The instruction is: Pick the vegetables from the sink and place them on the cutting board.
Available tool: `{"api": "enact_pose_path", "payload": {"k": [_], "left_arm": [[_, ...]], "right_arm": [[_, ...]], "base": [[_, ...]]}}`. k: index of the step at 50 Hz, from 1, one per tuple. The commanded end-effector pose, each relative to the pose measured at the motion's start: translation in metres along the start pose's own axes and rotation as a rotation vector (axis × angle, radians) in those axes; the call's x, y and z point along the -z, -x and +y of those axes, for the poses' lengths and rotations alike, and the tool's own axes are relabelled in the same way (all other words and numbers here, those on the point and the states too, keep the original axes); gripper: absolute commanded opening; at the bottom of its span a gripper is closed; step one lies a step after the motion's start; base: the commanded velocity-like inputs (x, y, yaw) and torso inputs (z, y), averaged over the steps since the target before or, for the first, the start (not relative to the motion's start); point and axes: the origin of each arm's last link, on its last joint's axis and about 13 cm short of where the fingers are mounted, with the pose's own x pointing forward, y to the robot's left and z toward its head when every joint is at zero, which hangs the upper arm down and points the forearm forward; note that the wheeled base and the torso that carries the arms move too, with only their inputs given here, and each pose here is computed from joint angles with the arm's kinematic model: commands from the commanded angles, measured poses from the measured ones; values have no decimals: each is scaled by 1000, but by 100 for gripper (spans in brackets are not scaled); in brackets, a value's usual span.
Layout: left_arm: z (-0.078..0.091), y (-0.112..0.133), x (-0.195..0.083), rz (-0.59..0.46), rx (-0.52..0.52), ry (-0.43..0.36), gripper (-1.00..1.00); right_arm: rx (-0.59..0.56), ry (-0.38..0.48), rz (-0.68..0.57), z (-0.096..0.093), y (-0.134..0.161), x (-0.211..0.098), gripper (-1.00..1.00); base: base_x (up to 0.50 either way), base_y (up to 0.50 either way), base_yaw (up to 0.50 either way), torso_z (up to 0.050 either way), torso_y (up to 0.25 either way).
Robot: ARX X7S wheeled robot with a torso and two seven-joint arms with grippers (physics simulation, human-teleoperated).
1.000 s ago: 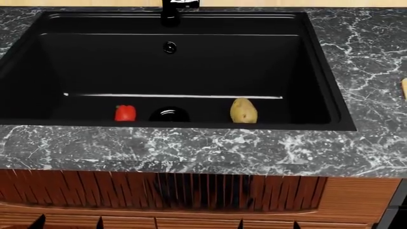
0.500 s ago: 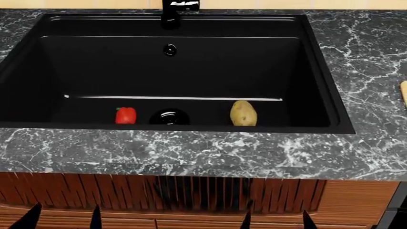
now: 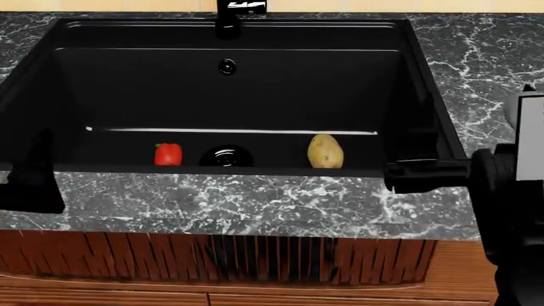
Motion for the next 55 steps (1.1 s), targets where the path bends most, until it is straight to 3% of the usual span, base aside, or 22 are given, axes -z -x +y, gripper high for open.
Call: {"api": "enact_pose_path", "payload": {"k": [1,10,12,14,19,33,55], "left_arm": [[25,-8,-53,14,-22,-47,100],[45,-27,-85,30,-57,-98,100],[48,-31,-86,50,-64,-95,100],[53,-35,-86,74,-68,-55,100],[53,-40,-85,95,-59,-78,100],[53,-35,-96,78,-59,-118,100],[55,-32,-90,93,-58,-118,100]], "right_arm": [[-35,36,22,-26,-15,-53,100],[-53,16,134,-40,-46,-57,100],[-62,-71,137,-39,-48,-61,100],[-62,-25,125,-39,-47,-62,100],[-51,5,167,-39,-41,-55,100],[-75,22,183,-34,-37,-58,100],[-87,31,187,-29,-36,-55,100]], "base": [[0,0,0,0,0],[0,0,0,0,0],[0,0,0,0,0],[0,0,0,0,0],[0,0,0,0,0],[420,0,0,0,0],[493,7,0,0,1]]}}
